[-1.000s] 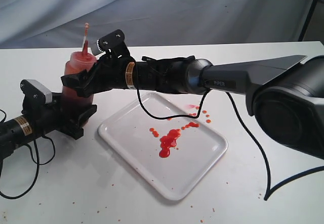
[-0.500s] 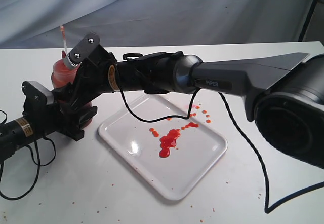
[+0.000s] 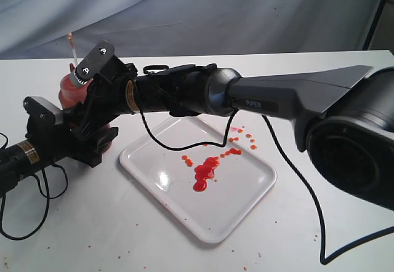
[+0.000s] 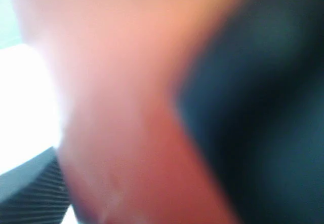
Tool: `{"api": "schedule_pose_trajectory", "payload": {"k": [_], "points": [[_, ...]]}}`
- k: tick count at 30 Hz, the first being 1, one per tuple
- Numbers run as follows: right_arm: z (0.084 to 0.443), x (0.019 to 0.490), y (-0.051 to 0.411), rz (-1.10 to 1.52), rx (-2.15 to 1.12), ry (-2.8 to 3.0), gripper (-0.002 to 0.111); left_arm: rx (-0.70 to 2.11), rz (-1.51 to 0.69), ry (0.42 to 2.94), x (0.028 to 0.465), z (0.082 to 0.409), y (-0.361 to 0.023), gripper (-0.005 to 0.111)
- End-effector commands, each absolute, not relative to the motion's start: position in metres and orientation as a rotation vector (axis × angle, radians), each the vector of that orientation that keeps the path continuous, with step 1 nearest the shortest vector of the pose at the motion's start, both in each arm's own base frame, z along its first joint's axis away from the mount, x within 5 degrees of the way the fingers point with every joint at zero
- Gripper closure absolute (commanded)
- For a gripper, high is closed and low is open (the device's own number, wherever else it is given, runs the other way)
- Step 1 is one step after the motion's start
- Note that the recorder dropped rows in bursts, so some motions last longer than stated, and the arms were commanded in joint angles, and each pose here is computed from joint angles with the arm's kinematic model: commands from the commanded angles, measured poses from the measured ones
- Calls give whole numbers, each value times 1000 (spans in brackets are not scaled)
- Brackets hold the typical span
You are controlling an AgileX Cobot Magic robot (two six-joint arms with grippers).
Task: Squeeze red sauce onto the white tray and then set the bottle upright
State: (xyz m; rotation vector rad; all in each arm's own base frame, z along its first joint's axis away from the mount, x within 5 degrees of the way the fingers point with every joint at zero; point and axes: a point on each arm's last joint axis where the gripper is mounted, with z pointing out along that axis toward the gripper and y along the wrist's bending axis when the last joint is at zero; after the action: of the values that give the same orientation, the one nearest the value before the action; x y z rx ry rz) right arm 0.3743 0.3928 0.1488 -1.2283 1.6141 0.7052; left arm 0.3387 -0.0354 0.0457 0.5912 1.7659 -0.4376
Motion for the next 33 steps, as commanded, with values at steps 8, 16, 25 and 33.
{"api": "schedule_pose_trajectory", "payload": {"k": [8, 16, 25, 33], "points": [[141, 364, 399, 738, -1283, 1603, 89, 539, -428, 1733, 344, 53, -34, 13], [141, 364, 399, 747, -1267, 1609, 89, 560, -415, 1725, 343, 53, -35, 13], [141, 364, 399, 743, -1268, 1608, 89, 583, -417, 1721, 342, 52, -36, 2], [142, 366, 399, 746, -1236, 1626, 89, 618, -426, 1715, 340, 52, -34, 2]]}}
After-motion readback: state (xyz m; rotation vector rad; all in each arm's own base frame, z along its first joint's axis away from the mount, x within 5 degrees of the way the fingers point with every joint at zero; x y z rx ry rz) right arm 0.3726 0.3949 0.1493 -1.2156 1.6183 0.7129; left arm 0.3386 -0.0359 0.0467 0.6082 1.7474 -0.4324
